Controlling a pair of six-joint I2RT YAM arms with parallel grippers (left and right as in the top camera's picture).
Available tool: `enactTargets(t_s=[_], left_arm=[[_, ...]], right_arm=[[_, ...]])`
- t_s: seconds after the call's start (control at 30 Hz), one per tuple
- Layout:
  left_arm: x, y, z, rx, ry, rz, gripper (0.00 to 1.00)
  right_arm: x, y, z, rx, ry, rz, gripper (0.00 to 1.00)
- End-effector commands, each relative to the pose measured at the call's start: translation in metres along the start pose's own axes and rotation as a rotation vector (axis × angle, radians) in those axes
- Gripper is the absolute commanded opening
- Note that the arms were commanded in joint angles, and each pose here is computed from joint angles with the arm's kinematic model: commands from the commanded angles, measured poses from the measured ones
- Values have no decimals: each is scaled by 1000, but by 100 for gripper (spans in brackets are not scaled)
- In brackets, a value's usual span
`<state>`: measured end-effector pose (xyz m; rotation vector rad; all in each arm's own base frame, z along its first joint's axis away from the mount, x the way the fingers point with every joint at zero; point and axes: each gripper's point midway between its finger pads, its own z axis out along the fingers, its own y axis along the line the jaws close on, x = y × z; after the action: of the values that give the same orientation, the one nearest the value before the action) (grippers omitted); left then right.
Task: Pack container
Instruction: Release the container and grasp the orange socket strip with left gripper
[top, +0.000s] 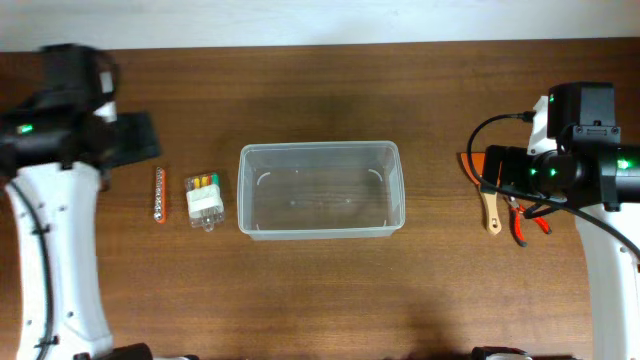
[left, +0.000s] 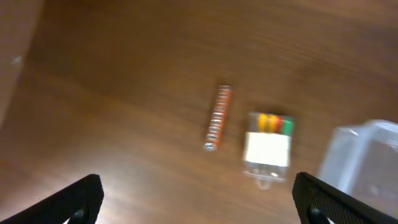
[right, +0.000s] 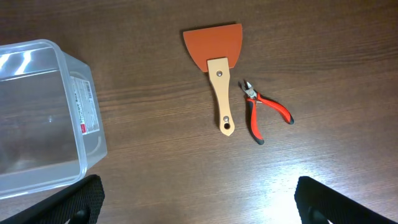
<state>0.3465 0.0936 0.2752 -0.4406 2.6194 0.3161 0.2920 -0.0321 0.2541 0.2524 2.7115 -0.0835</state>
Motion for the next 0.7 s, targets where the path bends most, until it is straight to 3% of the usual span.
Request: enactTargets(t_s=[0.0, 0.3, 0.67], left_arm=[[15, 13, 47, -41, 121, -12, 99], [52, 2, 151, -66, 342, 41, 99], [74, -3, 217, -90, 459, 170, 99]], right_arm=[[-6, -5, -6, 22, -26, 6, 99], [-6, -5, -6, 22, -25, 6, 99], [-6, -5, -6, 22, -25, 6, 99]])
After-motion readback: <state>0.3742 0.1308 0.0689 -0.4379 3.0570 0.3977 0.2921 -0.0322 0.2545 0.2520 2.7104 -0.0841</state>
